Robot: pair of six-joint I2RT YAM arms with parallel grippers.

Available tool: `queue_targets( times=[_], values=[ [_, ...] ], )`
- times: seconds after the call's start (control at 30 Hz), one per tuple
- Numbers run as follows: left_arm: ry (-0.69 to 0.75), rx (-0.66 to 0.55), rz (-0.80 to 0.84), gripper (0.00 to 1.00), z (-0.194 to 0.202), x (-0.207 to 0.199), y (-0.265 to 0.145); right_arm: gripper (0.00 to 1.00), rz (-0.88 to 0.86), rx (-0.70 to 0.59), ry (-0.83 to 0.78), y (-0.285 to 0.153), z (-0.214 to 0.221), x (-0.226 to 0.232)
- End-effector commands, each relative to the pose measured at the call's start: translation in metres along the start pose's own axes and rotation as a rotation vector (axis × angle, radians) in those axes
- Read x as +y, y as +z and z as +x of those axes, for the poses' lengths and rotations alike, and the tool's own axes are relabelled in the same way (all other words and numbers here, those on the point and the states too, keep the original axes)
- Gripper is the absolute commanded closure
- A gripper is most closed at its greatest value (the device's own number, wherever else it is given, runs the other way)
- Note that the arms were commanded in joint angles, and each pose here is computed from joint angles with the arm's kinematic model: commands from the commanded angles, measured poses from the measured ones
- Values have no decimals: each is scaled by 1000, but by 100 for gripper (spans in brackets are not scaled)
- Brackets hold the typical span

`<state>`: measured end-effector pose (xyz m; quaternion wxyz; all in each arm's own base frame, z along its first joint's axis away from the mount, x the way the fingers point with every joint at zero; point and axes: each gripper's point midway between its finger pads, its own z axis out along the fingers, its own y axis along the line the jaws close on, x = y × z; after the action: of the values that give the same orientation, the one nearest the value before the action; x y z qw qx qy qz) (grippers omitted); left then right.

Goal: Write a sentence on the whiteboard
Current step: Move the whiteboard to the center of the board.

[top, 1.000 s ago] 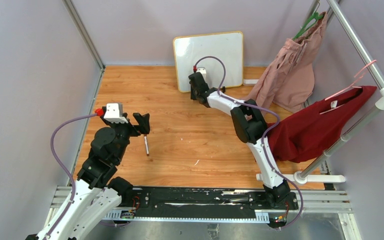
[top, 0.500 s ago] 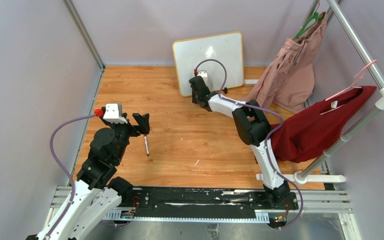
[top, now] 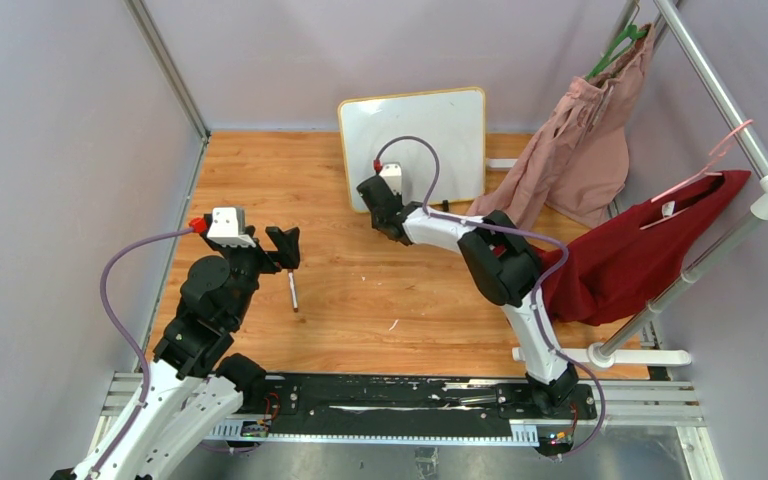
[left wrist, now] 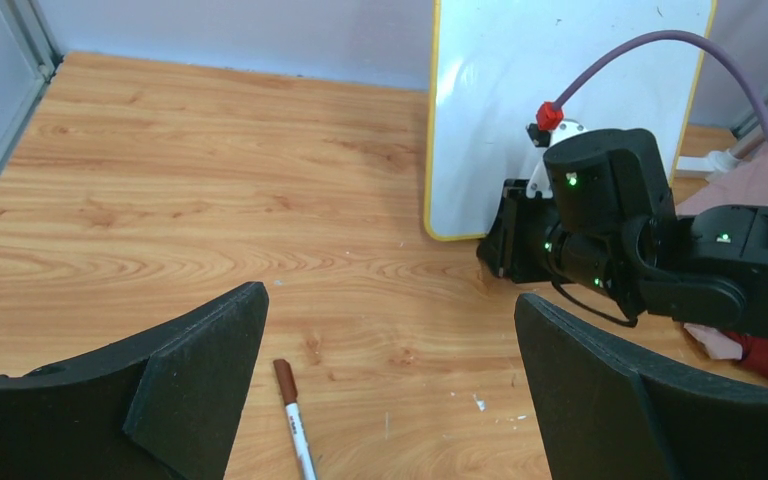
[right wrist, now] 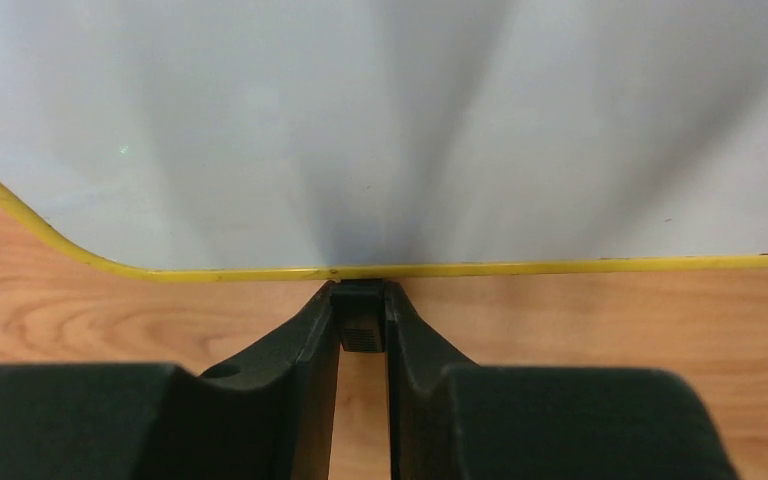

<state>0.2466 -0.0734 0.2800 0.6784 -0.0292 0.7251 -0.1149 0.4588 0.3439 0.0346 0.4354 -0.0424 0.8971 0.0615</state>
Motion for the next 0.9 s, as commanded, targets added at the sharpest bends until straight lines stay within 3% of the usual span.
queue_targets(
  times=[0.0,0.43,0.5,0.63,0.73,0.87],
  values=[
    [1,-22,18,0,-4,-4,0,100,23,108,15,-24,50,17],
    [6,-16,27,0,-3,-6,0,99,-9,139,1,-57,78,54],
    [6,-16,28,0,-3,-7,0,85,-9,134,-14,-63,72,53],
    [10,-13,29,0,-2,-7,0,45,-41,123,-45,-81,55,54],
    [13,-13,30,0,-2,-7,0,33,-76,114,-63,-97,43,54],
    [21,-7,25,0,0,-6,1,28,-123,89,-102,-121,30,48]
  ],
)
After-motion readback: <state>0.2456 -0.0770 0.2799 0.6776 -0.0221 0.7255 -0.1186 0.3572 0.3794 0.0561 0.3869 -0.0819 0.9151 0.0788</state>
